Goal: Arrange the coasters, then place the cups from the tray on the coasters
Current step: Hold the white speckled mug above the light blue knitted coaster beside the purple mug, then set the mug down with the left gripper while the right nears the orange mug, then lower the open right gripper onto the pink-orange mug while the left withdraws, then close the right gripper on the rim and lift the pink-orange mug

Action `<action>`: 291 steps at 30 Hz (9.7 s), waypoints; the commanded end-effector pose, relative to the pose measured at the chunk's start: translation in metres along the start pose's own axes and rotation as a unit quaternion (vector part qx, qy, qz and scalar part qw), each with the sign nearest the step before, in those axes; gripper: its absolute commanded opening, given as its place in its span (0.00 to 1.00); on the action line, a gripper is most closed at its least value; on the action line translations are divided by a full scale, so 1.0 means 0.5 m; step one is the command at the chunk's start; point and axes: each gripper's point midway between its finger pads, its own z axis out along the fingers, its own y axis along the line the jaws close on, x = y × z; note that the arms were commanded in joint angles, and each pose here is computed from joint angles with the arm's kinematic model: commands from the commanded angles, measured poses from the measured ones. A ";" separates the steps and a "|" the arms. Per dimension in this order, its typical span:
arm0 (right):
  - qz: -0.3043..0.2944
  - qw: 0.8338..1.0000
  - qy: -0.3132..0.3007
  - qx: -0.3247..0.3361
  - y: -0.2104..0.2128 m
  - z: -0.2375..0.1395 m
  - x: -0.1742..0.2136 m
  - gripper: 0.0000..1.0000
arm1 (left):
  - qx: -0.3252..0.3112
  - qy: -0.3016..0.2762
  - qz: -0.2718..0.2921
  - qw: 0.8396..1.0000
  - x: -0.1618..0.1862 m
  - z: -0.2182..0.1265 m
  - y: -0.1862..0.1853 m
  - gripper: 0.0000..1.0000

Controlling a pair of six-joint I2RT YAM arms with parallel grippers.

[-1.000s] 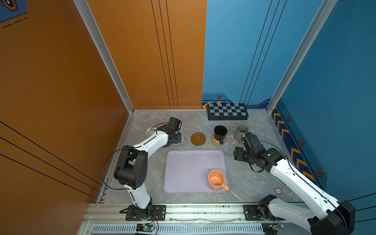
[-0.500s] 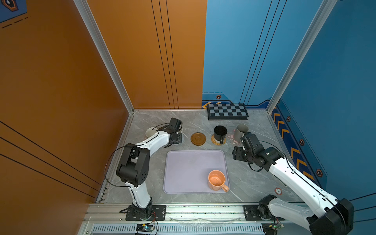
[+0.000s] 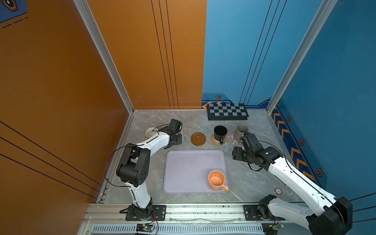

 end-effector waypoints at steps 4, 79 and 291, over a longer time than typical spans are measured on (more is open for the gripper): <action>0.011 1.000 -0.005 -0.010 0.008 -0.004 -0.008 0.74 | -0.001 -0.012 -0.011 1.000 0.003 0.008 -0.004 0.00; 0.014 0.999 -0.027 -0.031 0.016 -0.035 -0.012 0.76 | 0.008 0.019 -0.021 1.000 0.027 -0.016 0.000 0.28; -0.300 0.944 0.124 -0.052 0.175 0.012 0.359 0.03 | 0.043 0.030 -0.025 0.998 0.242 -0.259 0.054 0.37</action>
